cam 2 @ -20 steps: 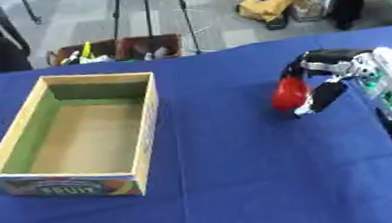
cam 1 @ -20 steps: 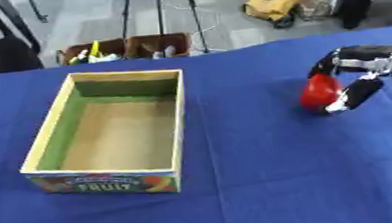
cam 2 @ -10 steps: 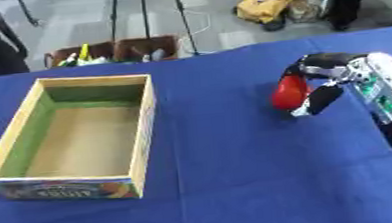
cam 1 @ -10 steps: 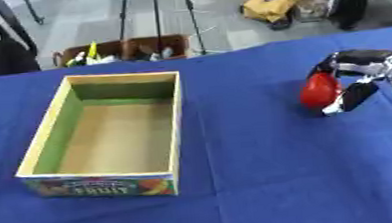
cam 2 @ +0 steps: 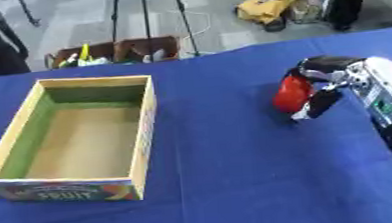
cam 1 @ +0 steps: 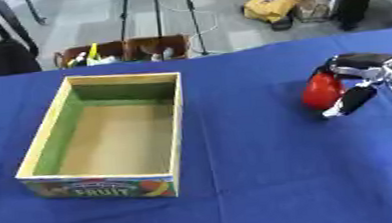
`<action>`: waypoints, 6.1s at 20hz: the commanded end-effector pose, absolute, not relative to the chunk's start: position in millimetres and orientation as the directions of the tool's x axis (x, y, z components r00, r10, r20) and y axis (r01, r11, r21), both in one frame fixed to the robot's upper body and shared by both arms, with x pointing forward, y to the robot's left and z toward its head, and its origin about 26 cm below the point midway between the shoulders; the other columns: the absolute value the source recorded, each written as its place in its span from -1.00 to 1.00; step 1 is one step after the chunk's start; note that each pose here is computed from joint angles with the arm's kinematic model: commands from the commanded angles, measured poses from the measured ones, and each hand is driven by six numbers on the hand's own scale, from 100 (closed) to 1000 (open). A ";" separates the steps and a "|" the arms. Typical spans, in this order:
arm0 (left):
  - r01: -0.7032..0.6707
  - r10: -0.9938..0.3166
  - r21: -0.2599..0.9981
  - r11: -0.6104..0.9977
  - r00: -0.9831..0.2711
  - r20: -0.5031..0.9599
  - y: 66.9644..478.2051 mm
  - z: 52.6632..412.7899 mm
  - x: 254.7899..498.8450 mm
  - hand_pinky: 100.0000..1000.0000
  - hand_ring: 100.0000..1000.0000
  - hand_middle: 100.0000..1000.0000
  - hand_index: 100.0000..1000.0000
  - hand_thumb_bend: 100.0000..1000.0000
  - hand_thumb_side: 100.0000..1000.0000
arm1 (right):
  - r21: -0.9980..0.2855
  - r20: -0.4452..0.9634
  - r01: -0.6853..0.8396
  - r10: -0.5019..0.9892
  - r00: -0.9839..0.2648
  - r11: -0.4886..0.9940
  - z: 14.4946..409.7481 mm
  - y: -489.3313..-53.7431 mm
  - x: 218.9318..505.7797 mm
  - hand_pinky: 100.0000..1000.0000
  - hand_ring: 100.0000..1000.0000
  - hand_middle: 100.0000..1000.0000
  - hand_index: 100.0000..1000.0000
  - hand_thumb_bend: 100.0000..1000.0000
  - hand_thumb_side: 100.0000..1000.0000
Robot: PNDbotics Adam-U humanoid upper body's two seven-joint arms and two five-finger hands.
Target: Pick up objects on the table and place them in the box.
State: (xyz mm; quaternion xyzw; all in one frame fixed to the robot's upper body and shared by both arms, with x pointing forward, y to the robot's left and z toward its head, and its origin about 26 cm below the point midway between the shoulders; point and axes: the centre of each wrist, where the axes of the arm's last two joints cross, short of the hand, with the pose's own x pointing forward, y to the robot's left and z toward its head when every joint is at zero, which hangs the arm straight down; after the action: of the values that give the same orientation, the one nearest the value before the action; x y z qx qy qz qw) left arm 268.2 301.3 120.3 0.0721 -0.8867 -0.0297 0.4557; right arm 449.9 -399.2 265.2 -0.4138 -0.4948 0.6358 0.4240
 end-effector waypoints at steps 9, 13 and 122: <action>-0.095 -0.160 0.129 0.987 -0.596 0.787 300.6 127.3 266.9 -0.42 -0.35 -0.21 0.09 -1.00 0.72 | -0.986 -0.108 -0.094 0.955 -0.275 -0.138 279.1 -408.6 445.7 0.11 0.14 -0.03 0.60 -0.44 -0.08; -0.095 -0.161 0.129 0.987 -0.595 0.787 300.7 127.1 266.7 -0.42 -0.35 -0.21 0.09 -1.00 0.72 | -0.987 -0.094 -0.103 0.957 -0.273 -0.127 277.5 -410.0 445.2 0.02 0.09 0.00 0.61 -0.53 -0.10; -0.083 -0.156 0.133 0.988 -0.610 0.777 301.9 147.7 276.7 -0.44 -0.34 -0.21 0.06 -1.00 0.70 | -0.964 -0.164 0.260 0.656 -0.736 0.050 370.7 -195.5 459.0 -0.37 -0.07 -0.31 -0.18 -1.00 -0.62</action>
State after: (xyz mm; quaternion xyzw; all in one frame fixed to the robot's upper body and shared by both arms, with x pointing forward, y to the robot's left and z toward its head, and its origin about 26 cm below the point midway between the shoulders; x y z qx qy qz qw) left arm 279.3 299.8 140.7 0.0601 -0.8910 -0.0342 0.4486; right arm 460.7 -197.5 357.9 -0.3137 -0.7044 0.6133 0.1710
